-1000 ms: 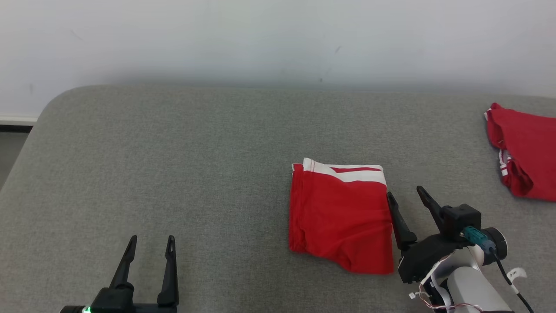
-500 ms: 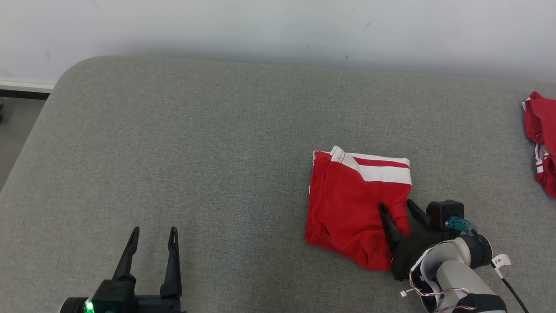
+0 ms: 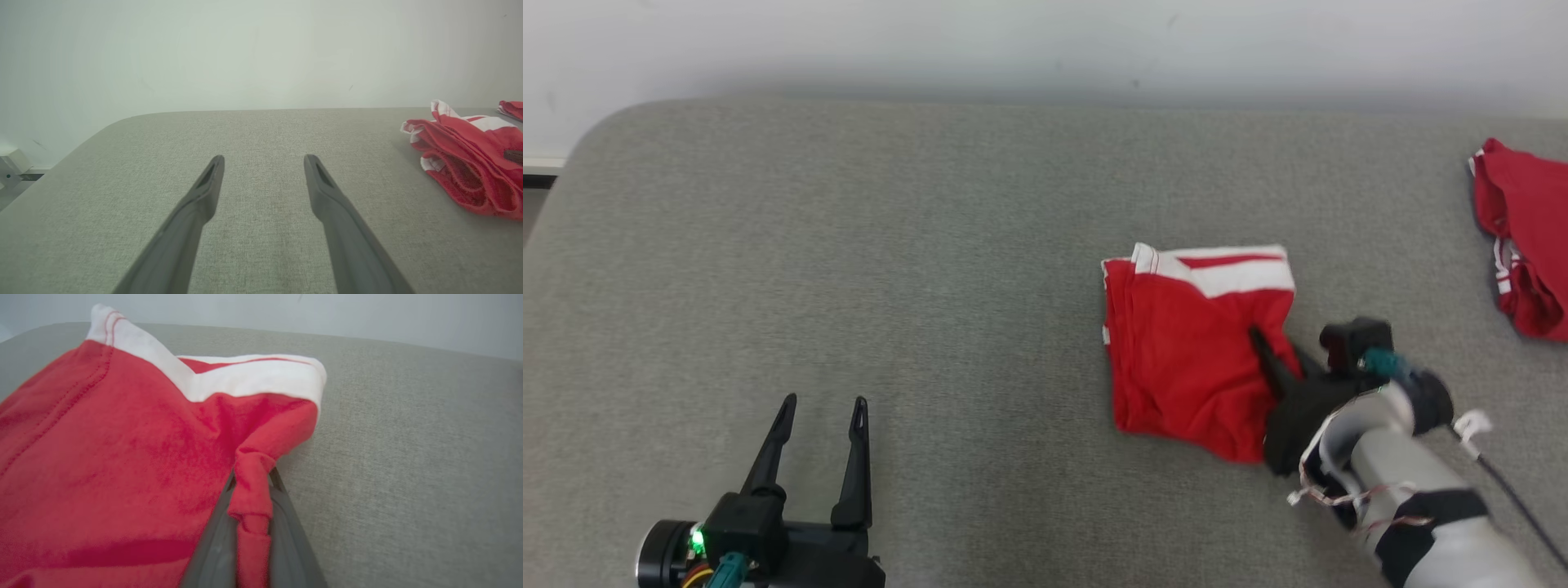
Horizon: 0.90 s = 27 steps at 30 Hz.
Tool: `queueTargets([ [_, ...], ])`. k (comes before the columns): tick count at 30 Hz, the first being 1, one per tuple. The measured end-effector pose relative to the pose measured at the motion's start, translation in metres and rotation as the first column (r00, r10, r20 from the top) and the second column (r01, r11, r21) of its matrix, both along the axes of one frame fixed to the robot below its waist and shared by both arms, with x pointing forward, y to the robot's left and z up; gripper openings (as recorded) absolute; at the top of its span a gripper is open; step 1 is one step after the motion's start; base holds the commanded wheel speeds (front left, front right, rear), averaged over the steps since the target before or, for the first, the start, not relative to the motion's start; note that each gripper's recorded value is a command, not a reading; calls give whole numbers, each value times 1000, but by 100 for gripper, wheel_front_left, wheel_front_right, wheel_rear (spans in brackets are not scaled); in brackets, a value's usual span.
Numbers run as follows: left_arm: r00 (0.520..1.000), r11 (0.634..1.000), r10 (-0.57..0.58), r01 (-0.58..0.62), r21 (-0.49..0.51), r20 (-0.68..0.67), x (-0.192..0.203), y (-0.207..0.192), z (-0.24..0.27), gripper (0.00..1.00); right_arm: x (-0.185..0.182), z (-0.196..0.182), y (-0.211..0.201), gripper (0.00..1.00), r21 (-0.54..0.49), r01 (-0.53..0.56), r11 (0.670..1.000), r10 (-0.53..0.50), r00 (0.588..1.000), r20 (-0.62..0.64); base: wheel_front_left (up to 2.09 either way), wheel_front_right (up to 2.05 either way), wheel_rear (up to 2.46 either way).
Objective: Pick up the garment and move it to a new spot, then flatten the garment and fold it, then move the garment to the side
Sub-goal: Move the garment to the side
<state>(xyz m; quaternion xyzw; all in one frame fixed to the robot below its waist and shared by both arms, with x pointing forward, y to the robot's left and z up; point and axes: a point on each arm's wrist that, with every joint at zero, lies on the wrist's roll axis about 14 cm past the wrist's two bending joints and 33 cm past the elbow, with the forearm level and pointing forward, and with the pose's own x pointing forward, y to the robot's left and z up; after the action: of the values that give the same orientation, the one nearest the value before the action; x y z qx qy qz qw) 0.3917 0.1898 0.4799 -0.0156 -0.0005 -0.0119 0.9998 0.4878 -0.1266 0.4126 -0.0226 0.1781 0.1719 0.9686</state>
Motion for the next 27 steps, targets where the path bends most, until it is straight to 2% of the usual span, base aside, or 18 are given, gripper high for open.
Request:
queueTargets([
  [6, 998, 998, -57, 57, 3, -2, 22, -18, -5, 100, 35, 28, -25, 0, -146, -56, 988, 65, 996, 57, 0, 0, 0],
  [12, 992, 992, -125, 125, -12, -10, 51, -43, -16, 100, 65, 41, -84, 0, -304, -37, 952, 59, 996, 64, 0, 0, 0],
  [16, 985, 986, -167, 166, -29, -42, 63, -59, -33, 100, 71, 40, -123, 0, -383, -19, 924, 36, 999, 36, 0, 0, 0],
  [27, 964, 966, -260, 259, -18, -50, 90, -88, -53, 100, 75, 79, -213, 0, -514, 93, 853, -80, 996, 48, 0, 0, 0],
])
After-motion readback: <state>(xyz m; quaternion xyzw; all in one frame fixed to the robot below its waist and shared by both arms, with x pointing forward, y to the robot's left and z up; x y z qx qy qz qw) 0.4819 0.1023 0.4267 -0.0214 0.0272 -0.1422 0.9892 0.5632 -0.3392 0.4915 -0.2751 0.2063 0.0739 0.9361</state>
